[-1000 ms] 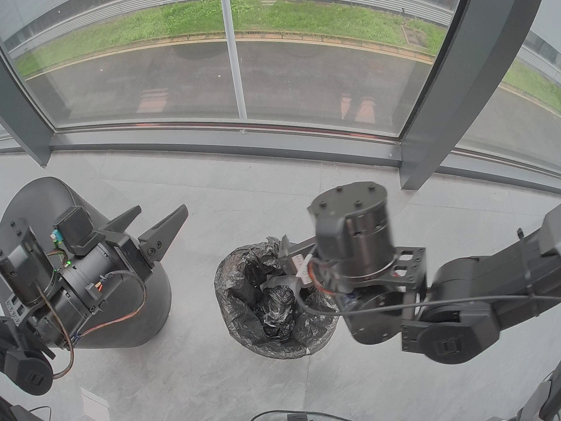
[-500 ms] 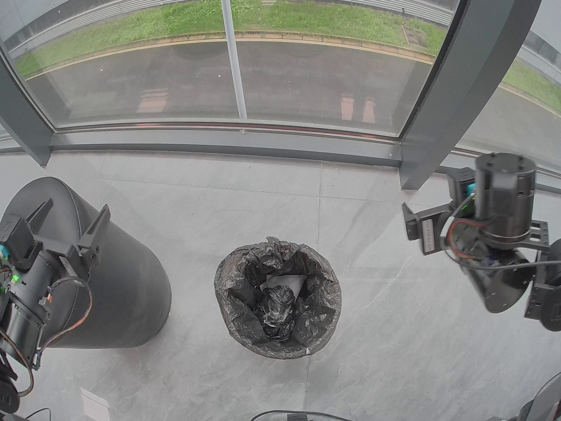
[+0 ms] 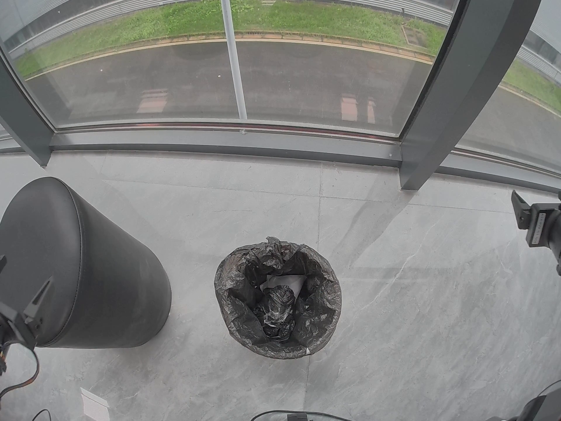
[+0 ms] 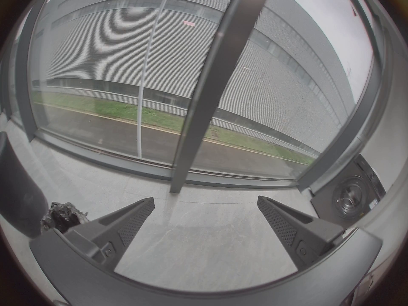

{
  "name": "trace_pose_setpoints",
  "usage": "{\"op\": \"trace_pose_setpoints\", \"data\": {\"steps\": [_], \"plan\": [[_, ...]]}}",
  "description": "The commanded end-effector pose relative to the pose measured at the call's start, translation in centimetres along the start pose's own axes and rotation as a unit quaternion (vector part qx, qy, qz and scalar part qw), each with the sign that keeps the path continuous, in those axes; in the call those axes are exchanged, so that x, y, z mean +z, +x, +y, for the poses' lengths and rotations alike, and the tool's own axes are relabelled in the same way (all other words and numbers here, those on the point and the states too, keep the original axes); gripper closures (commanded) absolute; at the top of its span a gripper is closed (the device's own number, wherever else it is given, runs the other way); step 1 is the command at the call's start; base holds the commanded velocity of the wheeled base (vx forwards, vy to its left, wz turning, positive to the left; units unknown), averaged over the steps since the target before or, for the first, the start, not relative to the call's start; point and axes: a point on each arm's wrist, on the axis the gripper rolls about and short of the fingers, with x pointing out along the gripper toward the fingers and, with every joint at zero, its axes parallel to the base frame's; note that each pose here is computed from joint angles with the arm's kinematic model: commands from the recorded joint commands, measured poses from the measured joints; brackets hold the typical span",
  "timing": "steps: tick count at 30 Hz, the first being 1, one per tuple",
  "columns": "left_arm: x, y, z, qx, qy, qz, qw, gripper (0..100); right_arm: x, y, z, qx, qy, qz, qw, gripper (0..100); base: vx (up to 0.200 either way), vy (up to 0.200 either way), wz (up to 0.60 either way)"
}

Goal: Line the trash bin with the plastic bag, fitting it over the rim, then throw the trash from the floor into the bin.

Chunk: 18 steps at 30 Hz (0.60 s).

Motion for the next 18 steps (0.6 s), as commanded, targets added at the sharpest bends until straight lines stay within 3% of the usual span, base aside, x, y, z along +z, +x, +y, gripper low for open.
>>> {"op": "trace_pose_setpoints", "data": {"steps": [1, 5, 10, 11, 18], "plan": [[-2.9, -8.7, 3.1, 0.072, -0.049, -0.069, 0.9938, 0, -2.8, -3.4, -6.7, -0.109, 0.048, -0.026, 0.9926, 0, 0.000, 0.000, 0.00], [-5.0, -10.2, 3.0, 0.086, -0.055, -0.064, 0.9927, 0, -3.8, -4.7, -8.1, -0.142, 0.061, -0.035, 0.9874, 0, 0.000, 0.000, 0.00], [-5.4, -9.8, 2.9, 0.090, -0.078, -0.054, 0.9915, 0, -5.2, -6.4, -9.5, -0.171, 0.071, -0.046, 0.9817, 0, 0.000, 0.000, 0.00], [-5.7, -9.7, 2.8, 0.088, -0.076, -0.046, 0.9921, 0, -6.2, -8.1, -10.5, -0.187, 0.083, -0.060, 0.9769, 0, 0.000, 0.000, 0.00], [-6.5, -9.2, 2.5, 0.088, -0.074, -0.032, 0.9929, 0, -9.4, -12.1, -11.7, -0.188, 0.079, -0.072, 0.9765, 0, 0.000, 0.000, 0.00]]}}
